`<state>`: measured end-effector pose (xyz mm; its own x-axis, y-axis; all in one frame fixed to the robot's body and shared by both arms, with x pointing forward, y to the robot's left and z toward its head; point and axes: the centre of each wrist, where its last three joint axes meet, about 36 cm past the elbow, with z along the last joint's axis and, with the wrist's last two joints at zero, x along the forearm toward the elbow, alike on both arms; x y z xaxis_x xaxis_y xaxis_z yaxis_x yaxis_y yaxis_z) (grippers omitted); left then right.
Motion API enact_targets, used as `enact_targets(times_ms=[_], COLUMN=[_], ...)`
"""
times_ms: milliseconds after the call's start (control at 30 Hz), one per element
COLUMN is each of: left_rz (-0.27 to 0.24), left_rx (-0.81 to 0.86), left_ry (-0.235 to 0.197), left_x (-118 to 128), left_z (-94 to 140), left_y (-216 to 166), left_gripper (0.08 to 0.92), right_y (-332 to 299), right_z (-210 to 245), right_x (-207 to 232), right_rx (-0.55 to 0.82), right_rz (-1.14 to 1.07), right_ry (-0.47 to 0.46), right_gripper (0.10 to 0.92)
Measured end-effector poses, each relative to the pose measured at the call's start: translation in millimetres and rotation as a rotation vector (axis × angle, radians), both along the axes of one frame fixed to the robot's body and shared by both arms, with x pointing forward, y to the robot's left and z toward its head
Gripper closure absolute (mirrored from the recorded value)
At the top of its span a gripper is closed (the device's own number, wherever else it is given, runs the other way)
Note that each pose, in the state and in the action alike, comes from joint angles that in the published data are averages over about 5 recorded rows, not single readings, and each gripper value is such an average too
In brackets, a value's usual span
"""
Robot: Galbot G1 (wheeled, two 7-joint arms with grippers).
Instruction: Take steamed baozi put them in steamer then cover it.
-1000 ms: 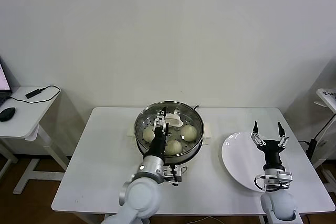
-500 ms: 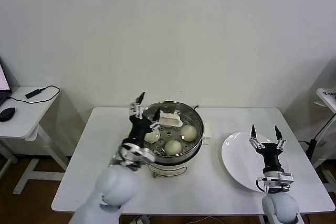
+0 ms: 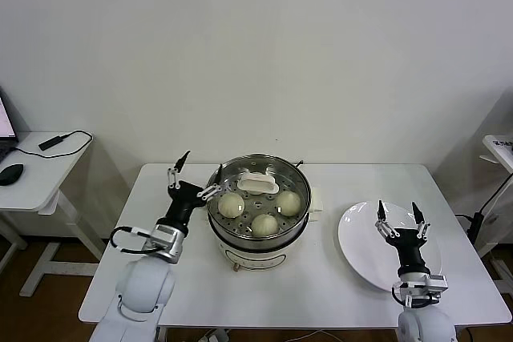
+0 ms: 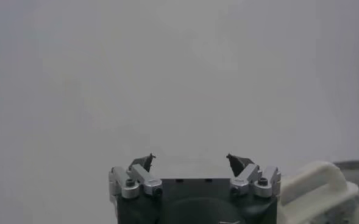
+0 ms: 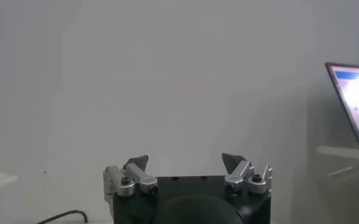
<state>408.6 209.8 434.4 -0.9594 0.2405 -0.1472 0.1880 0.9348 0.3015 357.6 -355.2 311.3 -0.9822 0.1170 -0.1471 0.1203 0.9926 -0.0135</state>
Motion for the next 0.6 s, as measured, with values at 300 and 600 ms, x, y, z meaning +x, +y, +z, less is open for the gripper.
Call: enact_targets(times_ms=[300,600], left_rz=[0.06,0.113], left_rx=[-0.07,-0.058], left_ry=[0.023,0.052], left_x=[-11,-23], left_z=[-27,-48], left_y=[30,49], left_gripper=[0.177,0.177], right_y=[2,4], right_z=[-9,-14], right_x=[-17,-35], right_rx=[0.012,0.014], right_rz=[0.003,0.003], right_ry=[0.017,0.033], right_gripper=[0.2,0.2])
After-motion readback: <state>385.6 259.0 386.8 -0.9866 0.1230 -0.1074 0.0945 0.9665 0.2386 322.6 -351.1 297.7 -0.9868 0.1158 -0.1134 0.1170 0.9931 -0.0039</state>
